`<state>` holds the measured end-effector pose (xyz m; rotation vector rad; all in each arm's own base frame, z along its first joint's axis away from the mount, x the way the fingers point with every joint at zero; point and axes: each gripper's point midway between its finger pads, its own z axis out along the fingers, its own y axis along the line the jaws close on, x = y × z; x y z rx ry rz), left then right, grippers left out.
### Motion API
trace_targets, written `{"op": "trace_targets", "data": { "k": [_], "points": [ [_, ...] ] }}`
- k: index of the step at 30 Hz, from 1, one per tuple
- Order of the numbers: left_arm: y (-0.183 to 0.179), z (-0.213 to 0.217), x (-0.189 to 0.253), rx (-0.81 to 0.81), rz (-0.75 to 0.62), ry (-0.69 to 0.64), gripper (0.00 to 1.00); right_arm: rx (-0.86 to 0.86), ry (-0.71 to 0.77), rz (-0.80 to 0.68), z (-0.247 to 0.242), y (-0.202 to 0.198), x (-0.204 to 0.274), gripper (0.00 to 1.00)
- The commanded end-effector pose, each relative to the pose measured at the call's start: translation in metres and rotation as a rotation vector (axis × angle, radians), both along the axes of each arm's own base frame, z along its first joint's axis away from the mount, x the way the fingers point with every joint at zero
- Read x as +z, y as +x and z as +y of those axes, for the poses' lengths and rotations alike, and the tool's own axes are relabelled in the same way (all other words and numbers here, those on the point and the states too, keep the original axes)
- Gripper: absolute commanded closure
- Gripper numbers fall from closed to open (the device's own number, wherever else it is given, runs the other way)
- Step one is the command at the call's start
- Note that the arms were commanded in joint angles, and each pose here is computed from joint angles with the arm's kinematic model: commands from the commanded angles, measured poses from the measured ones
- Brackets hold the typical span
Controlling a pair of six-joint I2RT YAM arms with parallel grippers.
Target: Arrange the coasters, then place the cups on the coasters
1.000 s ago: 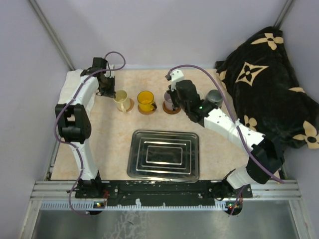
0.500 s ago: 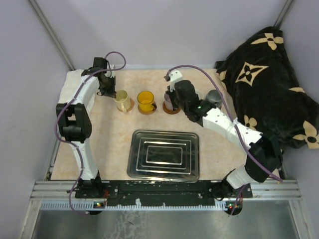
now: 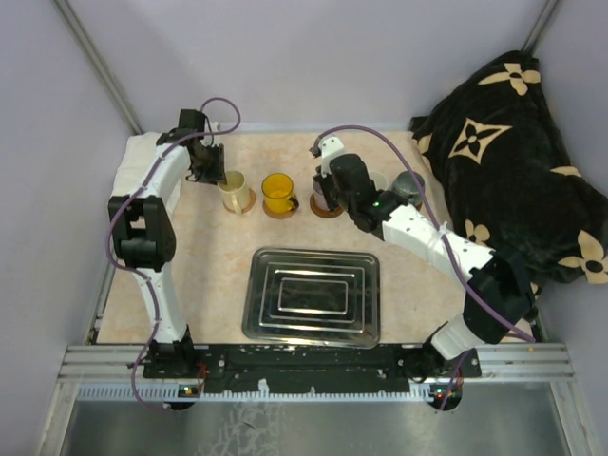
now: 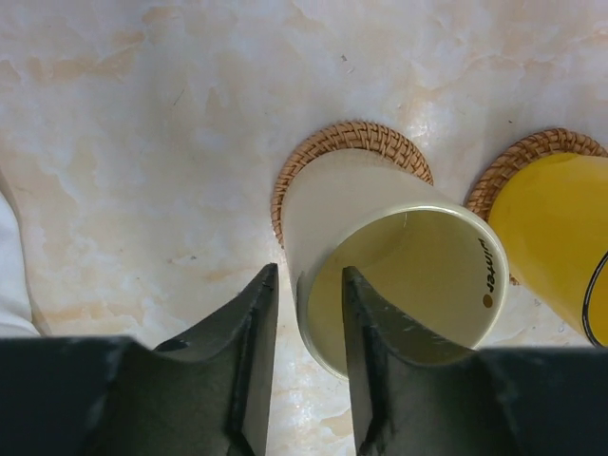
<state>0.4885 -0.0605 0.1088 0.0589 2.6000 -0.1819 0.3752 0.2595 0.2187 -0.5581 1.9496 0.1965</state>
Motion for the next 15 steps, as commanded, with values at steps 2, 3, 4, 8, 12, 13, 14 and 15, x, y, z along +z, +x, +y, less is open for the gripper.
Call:
{"op": "trace_targets", "data": {
  "k": [2,3,4,8,12,13,14,15],
  "points": [
    [0.013,-0.008,0.014,-0.007,-0.052,-0.029,0.56,-0.005,0.066,-0.070,0.006,0.013,0.033,0.97],
    [0.012,-0.007,0.016,-0.004,-0.056,-0.026,0.54,-0.003,0.066,-0.071,0.007,0.013,0.033,0.97],
    [0.013,-0.006,0.019,-0.001,-0.065,-0.024,0.51,-0.002,0.068,-0.069,0.007,0.013,0.033,0.97],
    [0.013,-0.005,0.032,0.008,-0.099,-0.024,0.43,0.002,0.069,-0.071,0.009,0.014,0.032,0.97],
    [0.013,-0.003,0.050,0.028,-0.142,-0.020,0.31,0.006,0.073,-0.075,0.009,0.013,0.034,0.97],
    [0.013,-0.003,0.055,0.031,-0.155,-0.021,0.29,0.005,0.073,-0.078,0.009,0.013,0.034,0.97],
    [0.013,-0.002,0.062,0.038,-0.172,-0.023,0.26,0.001,0.073,-0.081,0.008,0.013,0.035,0.97],
    [0.013,-0.002,0.071,0.041,-0.195,-0.025,0.25,-0.002,0.072,-0.085,0.007,0.013,0.035,0.97]
  ]
}}
